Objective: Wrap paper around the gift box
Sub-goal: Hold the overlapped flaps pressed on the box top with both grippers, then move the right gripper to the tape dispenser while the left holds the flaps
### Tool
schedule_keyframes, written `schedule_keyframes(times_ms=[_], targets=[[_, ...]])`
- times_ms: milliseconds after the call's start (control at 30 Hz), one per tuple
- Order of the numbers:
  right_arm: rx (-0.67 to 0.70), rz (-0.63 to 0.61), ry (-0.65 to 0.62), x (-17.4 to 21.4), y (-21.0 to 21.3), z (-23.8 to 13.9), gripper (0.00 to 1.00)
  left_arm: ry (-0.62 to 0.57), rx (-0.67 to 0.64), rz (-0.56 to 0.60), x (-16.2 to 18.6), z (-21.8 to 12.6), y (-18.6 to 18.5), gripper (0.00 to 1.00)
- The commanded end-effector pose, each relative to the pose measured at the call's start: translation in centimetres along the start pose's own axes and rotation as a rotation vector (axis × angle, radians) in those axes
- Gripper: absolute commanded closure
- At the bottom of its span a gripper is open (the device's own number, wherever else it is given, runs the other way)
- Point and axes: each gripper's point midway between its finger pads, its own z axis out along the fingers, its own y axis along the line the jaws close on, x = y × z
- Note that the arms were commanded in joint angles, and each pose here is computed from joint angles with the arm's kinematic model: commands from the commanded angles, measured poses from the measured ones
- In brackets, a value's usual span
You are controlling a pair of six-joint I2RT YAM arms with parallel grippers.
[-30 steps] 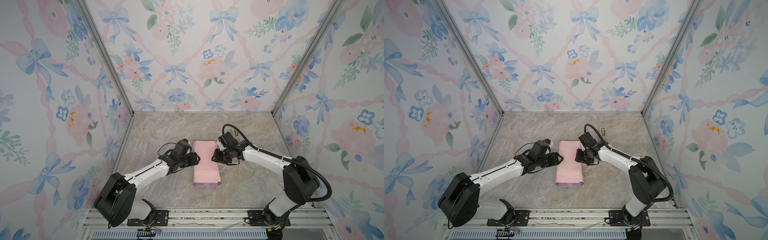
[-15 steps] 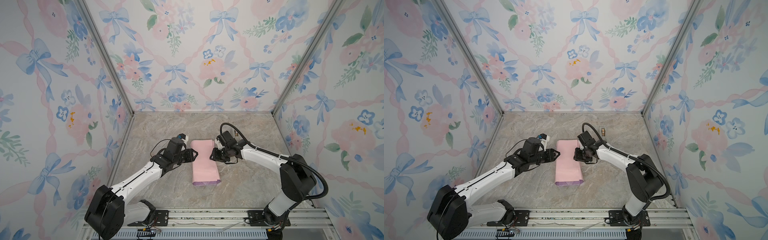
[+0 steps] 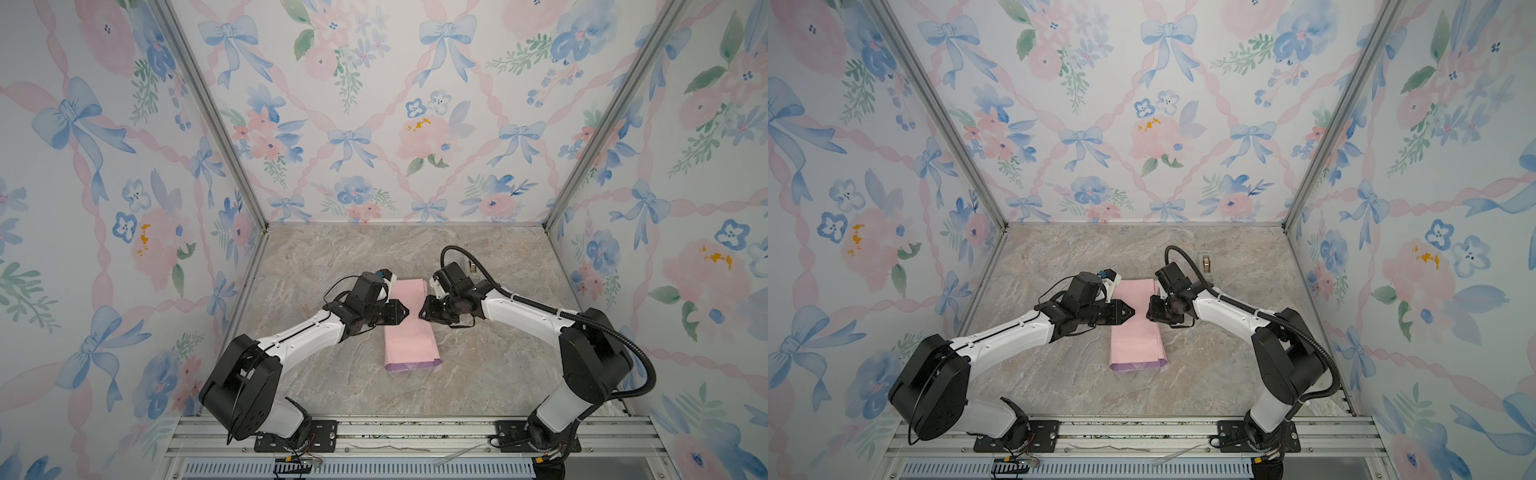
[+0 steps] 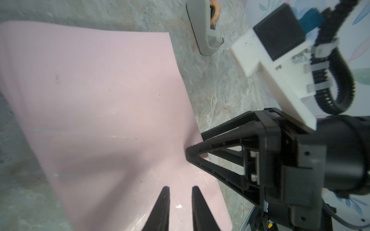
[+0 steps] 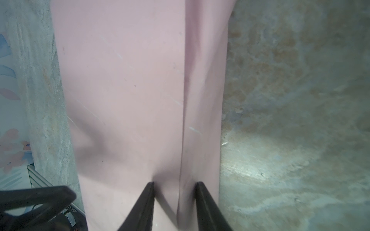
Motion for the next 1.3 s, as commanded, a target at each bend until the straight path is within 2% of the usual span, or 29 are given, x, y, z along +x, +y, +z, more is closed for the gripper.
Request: schedule_keyframes(times_ms=[0, 333, 500, 633, 967, 1133, 1267], targets=[[-0.001, 0.042, 0.029, 1.4, -0.4, 0.4, 0.64, -0.022, 0.052, 0.046, -0.9, 0.6, -1.2, 0.79], [-0.023, 0.093, -0.007, 1.6, 0.2, -0.4, 0.63, -0.016, 0.002, 0.035, -0.6, 1.4, 0.7, 0.80], [-0.026, 0.103, -0.014, 1.8, 0.4, -0.5, 0.63, -0.047, 0.093, 0.070, -1.8, 0.7, -1.6, 0.80], [-0.026, 0.110, -0.024, 1.7, 0.3, -0.7, 0.63, -0.072, 0.113, 0.081, -2.5, 0.4, -2.3, 0.81], [-0.024, 0.092, -0.029, 1.3, 0.6, -0.8, 0.63, -0.012, 0.020, 0.036, -0.3, 2.5, 1.6, 0.82], [-0.032, 0.055, -0.075, -0.2, 0.9, -2.4, 0.52, 0.031, -0.018, 0.029, 1.7, 3.2, 3.4, 0.82], [-0.052, 0.010, -0.156, -2.4, 0.0, -5.8, 0.39, 0.042, -0.027, 0.025, 2.4, 3.2, 3.9, 0.82]])
